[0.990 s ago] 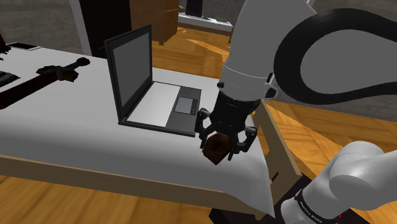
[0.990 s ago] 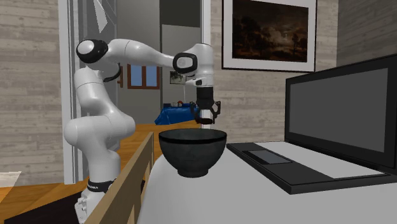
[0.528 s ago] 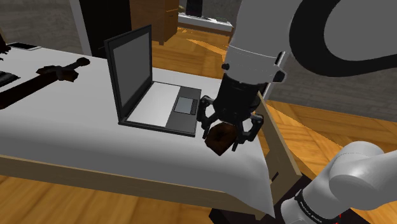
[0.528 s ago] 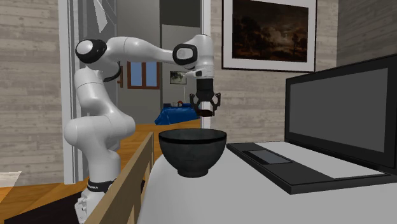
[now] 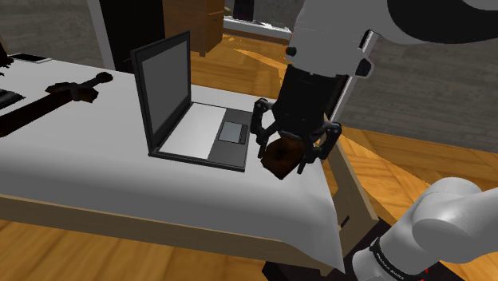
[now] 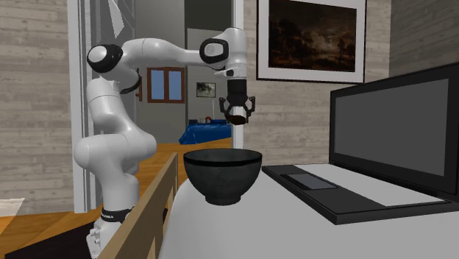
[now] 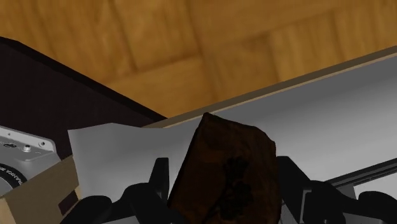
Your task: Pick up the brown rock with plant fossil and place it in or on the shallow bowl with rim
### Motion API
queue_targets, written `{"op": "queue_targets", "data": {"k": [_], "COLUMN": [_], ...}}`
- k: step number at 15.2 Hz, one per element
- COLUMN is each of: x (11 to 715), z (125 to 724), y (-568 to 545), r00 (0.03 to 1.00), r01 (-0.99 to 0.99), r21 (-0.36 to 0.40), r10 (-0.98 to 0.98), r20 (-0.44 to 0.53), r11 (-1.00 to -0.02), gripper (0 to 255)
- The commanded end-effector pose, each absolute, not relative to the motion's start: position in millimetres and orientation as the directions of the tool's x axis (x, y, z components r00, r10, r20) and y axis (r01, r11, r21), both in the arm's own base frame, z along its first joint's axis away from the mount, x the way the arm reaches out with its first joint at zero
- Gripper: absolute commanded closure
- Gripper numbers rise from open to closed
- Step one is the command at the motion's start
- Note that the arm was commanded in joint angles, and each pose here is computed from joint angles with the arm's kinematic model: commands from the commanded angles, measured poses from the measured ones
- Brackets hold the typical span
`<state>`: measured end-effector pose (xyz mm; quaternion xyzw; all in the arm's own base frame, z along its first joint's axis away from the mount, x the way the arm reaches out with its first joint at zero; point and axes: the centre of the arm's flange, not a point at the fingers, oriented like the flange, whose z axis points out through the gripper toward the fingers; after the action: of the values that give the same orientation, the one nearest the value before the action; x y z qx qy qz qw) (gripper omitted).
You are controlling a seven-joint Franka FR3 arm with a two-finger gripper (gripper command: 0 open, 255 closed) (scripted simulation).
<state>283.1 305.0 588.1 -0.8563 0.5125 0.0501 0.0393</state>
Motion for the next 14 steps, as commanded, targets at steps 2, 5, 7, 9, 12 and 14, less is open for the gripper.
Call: {"op": "queue_targets", "data": {"k": [2,5,7,9,12,14], "x": [296,314,326,337,355,367], "z": [593,593,592,592,592,592], "y": [281,246,222,199,164,140], "r00": [0.470,0.470,0.470,0.470,0.470,0.470], "r01": [-0.882,-0.882,-0.882,-0.882,-0.882,-0.882], "r21": [-0.016,-0.016,-0.016,-0.016,-0.016,-0.016], "r10": [-0.874,-0.874,-0.874,-0.874,-0.874,-0.874], "r20": [-0.126,-0.126,-0.126,-0.126,-0.126,-0.126], "r11": [-0.472,-0.472,-0.472,-0.472,-0.472,-0.472], "gripper": [255,255,255,255,255,255]}}
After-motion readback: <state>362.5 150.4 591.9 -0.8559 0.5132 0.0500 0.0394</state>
